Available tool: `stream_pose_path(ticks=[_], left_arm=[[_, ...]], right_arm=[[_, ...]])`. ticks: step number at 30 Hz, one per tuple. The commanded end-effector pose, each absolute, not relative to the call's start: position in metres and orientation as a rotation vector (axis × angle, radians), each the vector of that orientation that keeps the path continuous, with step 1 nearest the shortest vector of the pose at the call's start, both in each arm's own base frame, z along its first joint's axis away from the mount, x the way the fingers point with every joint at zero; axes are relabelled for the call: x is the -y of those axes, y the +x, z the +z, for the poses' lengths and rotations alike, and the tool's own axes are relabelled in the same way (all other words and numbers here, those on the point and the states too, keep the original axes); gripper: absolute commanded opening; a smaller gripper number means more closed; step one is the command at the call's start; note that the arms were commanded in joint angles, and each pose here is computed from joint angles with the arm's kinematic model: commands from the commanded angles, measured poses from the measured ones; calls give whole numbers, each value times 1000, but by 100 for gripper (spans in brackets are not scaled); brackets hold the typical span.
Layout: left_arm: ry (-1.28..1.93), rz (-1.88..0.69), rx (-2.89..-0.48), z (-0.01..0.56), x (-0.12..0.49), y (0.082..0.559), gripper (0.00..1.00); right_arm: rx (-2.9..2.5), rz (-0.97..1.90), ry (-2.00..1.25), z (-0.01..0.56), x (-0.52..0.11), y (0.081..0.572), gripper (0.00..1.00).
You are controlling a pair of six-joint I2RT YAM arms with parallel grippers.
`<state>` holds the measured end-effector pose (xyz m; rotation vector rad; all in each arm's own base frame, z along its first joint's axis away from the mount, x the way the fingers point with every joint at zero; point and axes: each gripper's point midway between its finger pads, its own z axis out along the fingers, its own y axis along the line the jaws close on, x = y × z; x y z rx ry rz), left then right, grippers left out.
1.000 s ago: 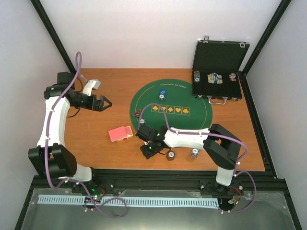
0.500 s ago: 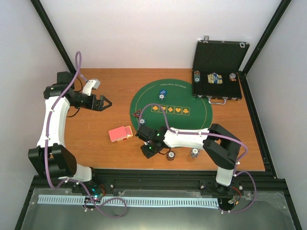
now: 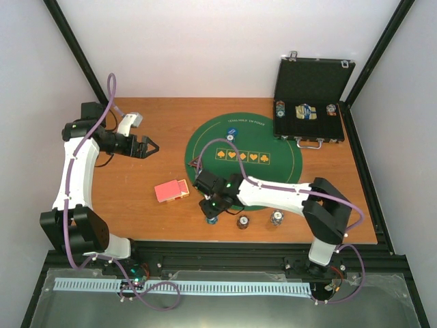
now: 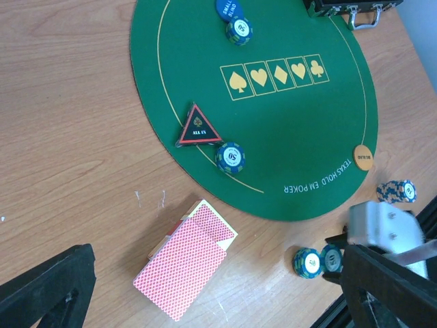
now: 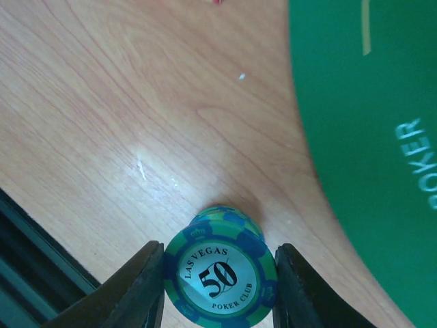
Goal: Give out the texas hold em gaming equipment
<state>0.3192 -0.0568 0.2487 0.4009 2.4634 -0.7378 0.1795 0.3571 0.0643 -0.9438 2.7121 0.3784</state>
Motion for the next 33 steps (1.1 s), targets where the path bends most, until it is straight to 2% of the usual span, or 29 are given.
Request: stream_pose_path(ticks=[1, 14, 25, 33], left_arm=[[425, -708, -2412, 271, 57, 318, 100], [422, -710, -2412, 270, 57, 317, 100], [425, -704, -2413, 270, 56, 317, 100], [425, -706, -2408, 272, 57, 318, 100]], right_arm=[[-2652, 364, -871, 104, -340, 199, 15], [-2755, 227, -485, 78, -213, 259, 14], [-2823, 196, -386, 40, -187, 270, 15], [-2865, 167, -379, 21, -185, 271, 21]])
